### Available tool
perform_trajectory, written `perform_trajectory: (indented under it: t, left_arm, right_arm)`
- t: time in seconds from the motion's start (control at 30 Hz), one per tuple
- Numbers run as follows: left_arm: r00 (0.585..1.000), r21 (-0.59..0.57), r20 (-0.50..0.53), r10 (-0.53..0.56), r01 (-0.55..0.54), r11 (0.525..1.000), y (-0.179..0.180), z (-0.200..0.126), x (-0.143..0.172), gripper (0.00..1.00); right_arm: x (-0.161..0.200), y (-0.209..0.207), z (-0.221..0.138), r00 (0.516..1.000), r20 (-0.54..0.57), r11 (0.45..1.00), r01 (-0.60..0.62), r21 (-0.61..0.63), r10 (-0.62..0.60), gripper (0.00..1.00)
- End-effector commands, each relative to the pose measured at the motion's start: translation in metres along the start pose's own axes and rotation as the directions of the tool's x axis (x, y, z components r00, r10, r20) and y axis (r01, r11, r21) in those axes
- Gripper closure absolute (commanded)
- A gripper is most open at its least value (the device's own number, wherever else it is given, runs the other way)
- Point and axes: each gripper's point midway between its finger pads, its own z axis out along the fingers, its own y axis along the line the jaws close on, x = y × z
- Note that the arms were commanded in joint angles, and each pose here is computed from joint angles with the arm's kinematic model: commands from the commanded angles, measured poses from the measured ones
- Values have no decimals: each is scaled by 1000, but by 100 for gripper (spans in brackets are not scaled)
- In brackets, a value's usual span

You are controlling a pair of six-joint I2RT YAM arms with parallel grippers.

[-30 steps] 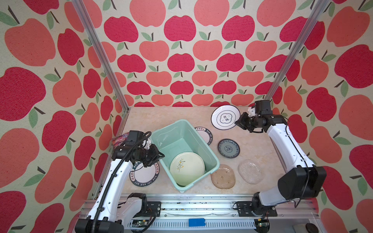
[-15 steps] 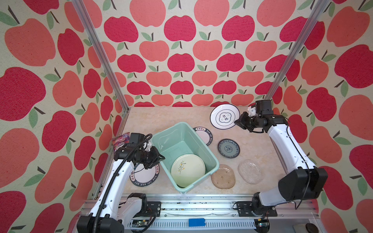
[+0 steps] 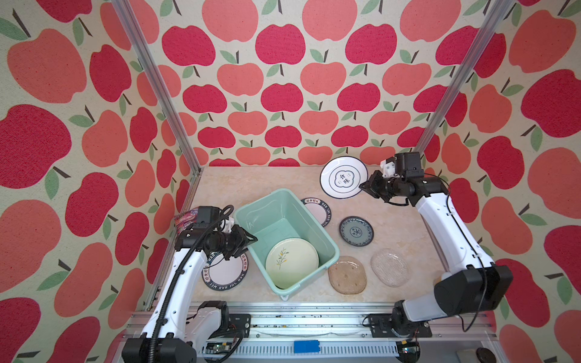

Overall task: Place the plates into the plastic bin on the countertop
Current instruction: Place the plastic bin at the center of the table, then pass the plate.

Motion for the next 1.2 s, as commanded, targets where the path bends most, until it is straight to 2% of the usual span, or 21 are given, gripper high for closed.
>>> perform_trajectory:
  t: [0.0,0.2,0.33,0.47,0.63,0.77,0.9,1.1,1.17]
  left_arm:
    - [995,104,48,90,-95,990,-31,-13,-9,54]
    - [977,133,135,168,-186,973,-57,-40,-16,42]
    - [935,139,241,259,-297,945,-83,-69,-21,39]
    - [896,168,339,287,-358,918,-101,-88,-24,38]
    - [896,185,341,284,-360,914,-106,-84,-31,38]
    - [891,253,356,284,-384,888,-127,-83,-44,37]
    - [882,338,337,330,-441,832,-152,-76,-47,35]
    - [825,386,298,481,-565,730,-173,-56,-29,32]
    - [818,399,284,500,-575,714,-175,-44,-30,32]
  right_arm:
    - [-7,30,-22,998,45,995,57,-78,-53,100]
    - [-3,50,-31,996,38,988,89,-123,-85,100]
    - [5,69,-38,992,29,977,127,-170,-124,100]
    - [14,83,-41,988,17,968,152,-202,-151,100]
    - [24,97,-42,985,-5,956,169,-240,-175,100]
    - [42,114,-47,976,-39,928,191,-320,-214,100]
    - [62,122,-49,970,-102,901,163,-401,-221,100]
    - [92,129,-48,948,-171,873,164,-459,-268,100]
    - [101,132,-47,941,-192,867,162,-471,-280,100]
